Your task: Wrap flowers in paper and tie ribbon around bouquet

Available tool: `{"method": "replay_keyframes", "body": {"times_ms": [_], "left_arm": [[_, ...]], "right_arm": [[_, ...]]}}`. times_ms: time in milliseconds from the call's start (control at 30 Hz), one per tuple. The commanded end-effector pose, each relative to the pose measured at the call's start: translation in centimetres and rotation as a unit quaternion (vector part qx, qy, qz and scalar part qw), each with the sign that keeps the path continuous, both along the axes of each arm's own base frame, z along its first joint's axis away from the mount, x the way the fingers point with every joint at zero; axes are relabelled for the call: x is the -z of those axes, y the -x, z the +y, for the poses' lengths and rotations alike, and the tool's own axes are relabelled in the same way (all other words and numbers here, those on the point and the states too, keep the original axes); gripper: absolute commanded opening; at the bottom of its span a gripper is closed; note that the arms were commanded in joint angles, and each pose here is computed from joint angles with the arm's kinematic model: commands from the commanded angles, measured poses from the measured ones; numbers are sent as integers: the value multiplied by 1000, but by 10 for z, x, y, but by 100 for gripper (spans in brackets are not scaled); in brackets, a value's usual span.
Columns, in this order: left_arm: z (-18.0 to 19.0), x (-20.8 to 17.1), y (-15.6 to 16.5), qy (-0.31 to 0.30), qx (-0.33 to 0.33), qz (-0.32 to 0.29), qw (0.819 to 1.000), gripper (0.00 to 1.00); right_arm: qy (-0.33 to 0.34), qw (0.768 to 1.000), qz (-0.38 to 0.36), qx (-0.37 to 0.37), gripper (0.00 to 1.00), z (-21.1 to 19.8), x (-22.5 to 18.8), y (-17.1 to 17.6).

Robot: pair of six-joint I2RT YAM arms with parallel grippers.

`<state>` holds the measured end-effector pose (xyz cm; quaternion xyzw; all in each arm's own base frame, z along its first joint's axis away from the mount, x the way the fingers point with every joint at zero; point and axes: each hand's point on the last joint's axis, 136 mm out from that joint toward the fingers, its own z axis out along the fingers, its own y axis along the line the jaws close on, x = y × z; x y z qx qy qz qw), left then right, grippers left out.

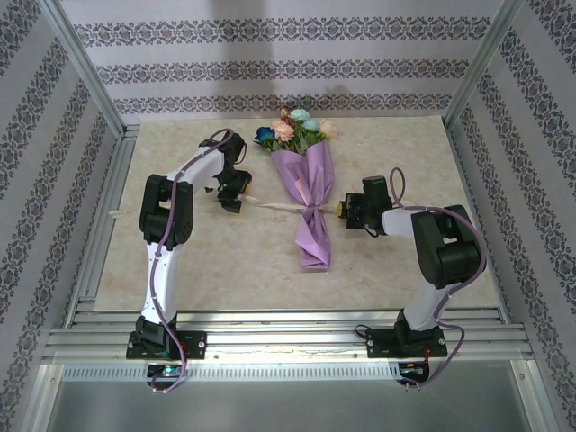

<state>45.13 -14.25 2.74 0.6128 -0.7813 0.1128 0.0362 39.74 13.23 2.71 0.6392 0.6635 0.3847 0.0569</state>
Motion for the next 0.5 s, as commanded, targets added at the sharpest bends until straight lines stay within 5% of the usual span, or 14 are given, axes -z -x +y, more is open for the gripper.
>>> {"method": "replay_keyframes", "body": {"times_ms": [0,467], "left_arm": [[3,-11,-11,-18,-8,-21,1000,72],[-12,27,-1,18,-9,28,999,44]], "right_arm": [[10,1000,6,-14,0,3,3,12],[10,1000,8,-20,0,8,5,13]]}}
